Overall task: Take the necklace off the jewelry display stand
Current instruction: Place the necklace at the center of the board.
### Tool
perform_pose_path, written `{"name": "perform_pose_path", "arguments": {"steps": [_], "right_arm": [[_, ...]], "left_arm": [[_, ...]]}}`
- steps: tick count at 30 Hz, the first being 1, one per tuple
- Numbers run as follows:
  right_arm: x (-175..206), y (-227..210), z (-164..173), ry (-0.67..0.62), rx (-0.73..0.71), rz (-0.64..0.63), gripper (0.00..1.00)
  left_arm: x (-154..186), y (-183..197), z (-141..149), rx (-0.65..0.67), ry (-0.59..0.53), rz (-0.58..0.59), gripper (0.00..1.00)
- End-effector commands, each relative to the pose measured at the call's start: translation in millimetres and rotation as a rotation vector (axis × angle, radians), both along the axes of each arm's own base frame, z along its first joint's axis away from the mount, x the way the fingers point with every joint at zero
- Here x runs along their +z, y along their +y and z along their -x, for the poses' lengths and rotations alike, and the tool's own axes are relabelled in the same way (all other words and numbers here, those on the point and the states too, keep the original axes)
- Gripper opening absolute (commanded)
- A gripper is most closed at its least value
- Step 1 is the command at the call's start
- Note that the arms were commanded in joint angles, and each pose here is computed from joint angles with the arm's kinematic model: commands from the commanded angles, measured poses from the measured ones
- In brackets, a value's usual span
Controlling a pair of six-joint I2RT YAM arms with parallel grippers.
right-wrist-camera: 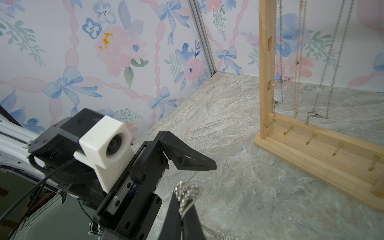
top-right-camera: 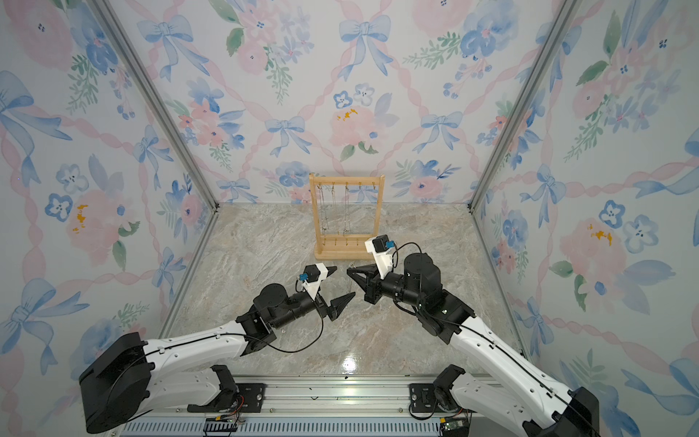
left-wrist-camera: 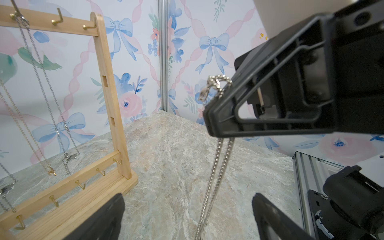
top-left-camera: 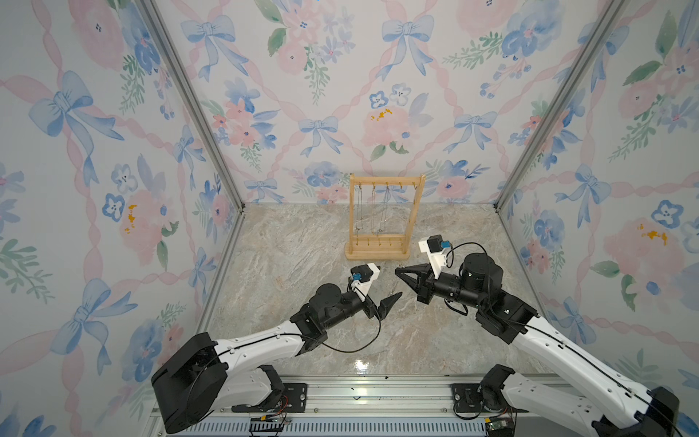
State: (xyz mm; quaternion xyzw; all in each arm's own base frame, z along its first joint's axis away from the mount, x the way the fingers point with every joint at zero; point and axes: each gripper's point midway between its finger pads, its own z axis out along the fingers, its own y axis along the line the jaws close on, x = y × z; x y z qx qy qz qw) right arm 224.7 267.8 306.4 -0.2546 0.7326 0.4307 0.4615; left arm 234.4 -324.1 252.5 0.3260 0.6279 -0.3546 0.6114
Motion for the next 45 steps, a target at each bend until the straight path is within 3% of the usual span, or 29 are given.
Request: {"name": "perform_pose_path", "arguments": {"steps": [1,10,21,32,37,45], "right_arm": [[3,3,5,-0.009,0.018,-0.022,0.00],[3,3,5,-0.013,0.018,-0.025,0.00],[3,1,3,-0.018,0.006,-0.017,0.00],[1,1,2,-0.019,-0.002,-0.008,0.00],[1,0,2,-0.022,-0.004,-0.006,0.00],[-1,0,1,-0.019,-0.004,-0.004,0.00]], "left_arm": [[4,-6,-9,0.014,-0.030,-0.048,0.98],[-5,-24,-17,-0.044,0.001,-0.088,0.94],[-29,-30,-11,-0.133,0.078,-0.114,0.60],[-59,-29,-9,-0.164,0.160,-0.152,0.52],[-68,-29,-7,-0.169,0.179,-0.166,0.55],[-71,-29,-8,-0.167,0.190,-0.170,0.45]]}}
